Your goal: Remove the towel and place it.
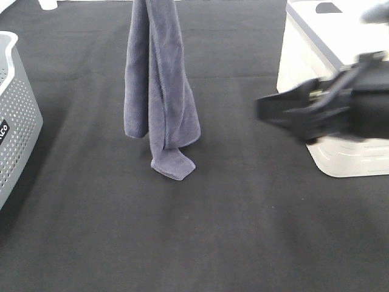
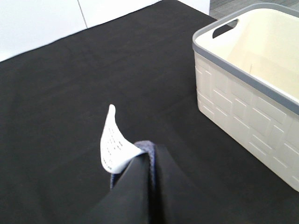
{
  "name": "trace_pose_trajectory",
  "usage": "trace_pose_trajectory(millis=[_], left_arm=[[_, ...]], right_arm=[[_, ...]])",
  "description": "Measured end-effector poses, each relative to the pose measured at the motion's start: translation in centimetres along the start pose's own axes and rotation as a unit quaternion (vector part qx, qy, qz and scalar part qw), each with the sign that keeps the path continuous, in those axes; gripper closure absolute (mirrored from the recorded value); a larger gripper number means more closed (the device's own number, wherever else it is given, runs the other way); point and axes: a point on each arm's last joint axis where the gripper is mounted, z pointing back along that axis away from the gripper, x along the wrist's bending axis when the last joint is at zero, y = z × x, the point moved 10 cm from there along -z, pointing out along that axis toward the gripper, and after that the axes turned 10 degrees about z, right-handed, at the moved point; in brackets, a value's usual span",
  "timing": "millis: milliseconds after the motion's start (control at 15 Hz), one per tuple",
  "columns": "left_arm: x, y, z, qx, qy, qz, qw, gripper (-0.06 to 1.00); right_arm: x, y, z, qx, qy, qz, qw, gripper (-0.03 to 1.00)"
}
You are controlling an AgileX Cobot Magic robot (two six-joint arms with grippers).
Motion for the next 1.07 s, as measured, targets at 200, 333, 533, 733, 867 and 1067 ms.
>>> trace_pose_trajectory(millis=[200, 333, 533, 733, 867, 1067], left_arm=[[-0.2, -1.0, 1.4, -0.003, -0.059, -0.011, 0.998, 0.94], [-0.4, -1.3, 2.2, -0.012, -0.09, -0.024, 0.996, 0.94], [0.1, 0.0, 1.9, 0.015, -0.114, -0.017, 0.993, 0.94], [-1.0, 2.5, 0.1, 0.06, -0.103, -0.035, 0.992, 0.94], [-1.2, 2.8, -0.1, 0.064, -0.098, -0.034, 0.993, 0.94], [-1.8, 3.1, -0.2, 0.072, -0.083, -0.018, 0.994, 0.94]], right_arm=[[2.3, -0.2, -3.1, -0.029, 0.076, 0.033, 0.996, 0.34], [2.8, 0.6, -4.5, -0.03, 0.111, 0.029, 0.993, 0.34], [3.6, 0.7, -7.3, -0.031, 0.121, -0.013, 0.992, 0.34], [5.8, -0.1, -10.4, -0.048, 0.089, -0.011, 0.995, 0.34], [6.5, -0.6, -11.1, -0.059, 0.075, -0.033, 0.995, 0.34], [6.7, -2.9, -11.4, -0.094, 0.076, -0.049, 0.992, 0.34]])
